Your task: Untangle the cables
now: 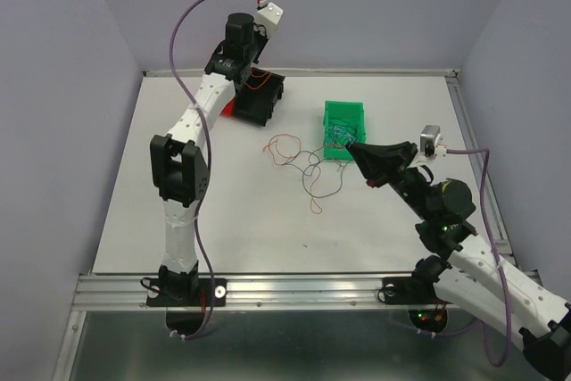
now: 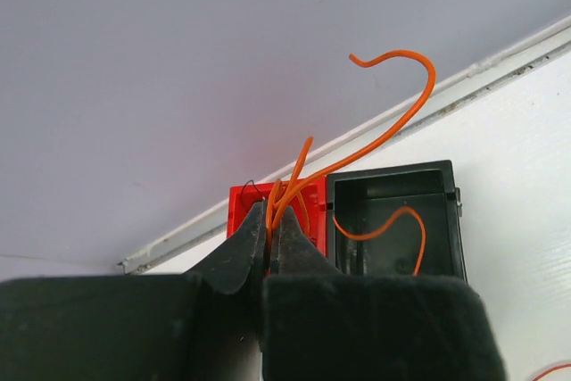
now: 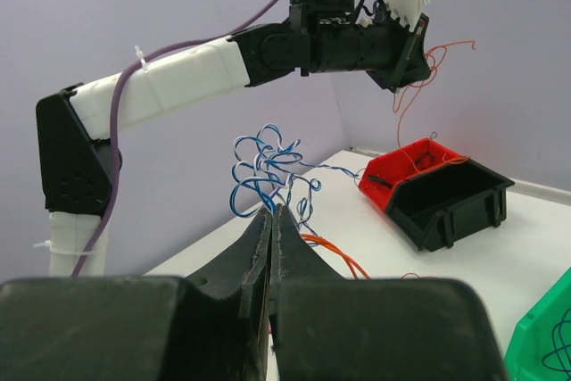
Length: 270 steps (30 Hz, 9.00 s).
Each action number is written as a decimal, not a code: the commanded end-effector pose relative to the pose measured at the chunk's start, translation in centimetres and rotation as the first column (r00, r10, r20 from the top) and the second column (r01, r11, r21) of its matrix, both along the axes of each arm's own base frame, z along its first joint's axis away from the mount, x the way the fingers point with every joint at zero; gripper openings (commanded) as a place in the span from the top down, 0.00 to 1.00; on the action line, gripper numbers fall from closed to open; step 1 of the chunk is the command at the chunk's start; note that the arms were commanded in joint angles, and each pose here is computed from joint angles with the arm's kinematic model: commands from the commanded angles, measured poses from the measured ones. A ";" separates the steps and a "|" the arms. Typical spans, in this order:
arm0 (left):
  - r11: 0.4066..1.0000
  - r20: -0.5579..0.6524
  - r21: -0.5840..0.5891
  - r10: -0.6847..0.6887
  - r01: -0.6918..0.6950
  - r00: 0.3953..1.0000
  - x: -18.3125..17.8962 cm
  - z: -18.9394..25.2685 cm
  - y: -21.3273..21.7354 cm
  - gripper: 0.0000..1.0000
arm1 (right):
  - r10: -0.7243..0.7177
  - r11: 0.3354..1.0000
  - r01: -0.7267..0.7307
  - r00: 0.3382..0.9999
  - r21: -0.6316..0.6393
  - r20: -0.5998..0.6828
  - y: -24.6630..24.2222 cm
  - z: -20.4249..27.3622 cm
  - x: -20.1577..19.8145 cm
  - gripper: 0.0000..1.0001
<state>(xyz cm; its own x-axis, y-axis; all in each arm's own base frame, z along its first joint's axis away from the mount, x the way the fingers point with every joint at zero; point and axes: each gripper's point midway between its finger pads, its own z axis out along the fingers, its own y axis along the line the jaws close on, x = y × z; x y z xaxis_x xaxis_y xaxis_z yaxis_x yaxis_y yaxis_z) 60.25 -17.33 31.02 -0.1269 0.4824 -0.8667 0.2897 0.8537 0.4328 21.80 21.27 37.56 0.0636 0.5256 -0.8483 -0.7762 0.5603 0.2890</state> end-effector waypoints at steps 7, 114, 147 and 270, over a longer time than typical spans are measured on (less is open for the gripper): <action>0.994 0.041 -0.106 0.027 -0.023 0.999 2.3 -1.5 -1.1 1.00 | -0.031 0.999 0.031 0.999 0.012 0.022 -0.7 0.0 0.0 1.00; 0.929 -0.514 -0.182 -0.369 0.322 0.775 -18.1 -19.7 -4.1 0.41 | -0.057 0.998 0.057 0.998 0.035 0.009 -1.4 -0.5 0.0 0.99; 0.939 -0.529 -0.210 -0.343 0.272 0.776 -15.5 -20.6 -4.9 1.00 | -0.061 0.997 0.061 0.998 0.047 0.010 -1.6 -0.4 -0.1 1.00; 0.474 0.251 0.153 -0.867 0.867 0.430 -33.7 -7.0 -9.6 0.01 | 0.059 0.998 -0.059 0.998 -0.002 -0.035 1.5 -1.6 0.6 0.99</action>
<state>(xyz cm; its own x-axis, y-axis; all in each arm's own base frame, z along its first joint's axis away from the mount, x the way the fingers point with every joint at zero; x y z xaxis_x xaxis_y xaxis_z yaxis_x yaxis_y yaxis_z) 27.38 -24.96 19.35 0.3388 0.3262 -0.8825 0.8567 0.2807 0.4327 23.55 22.89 32.74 -0.0496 0.4682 -0.8822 -0.7481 0.5678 0.3434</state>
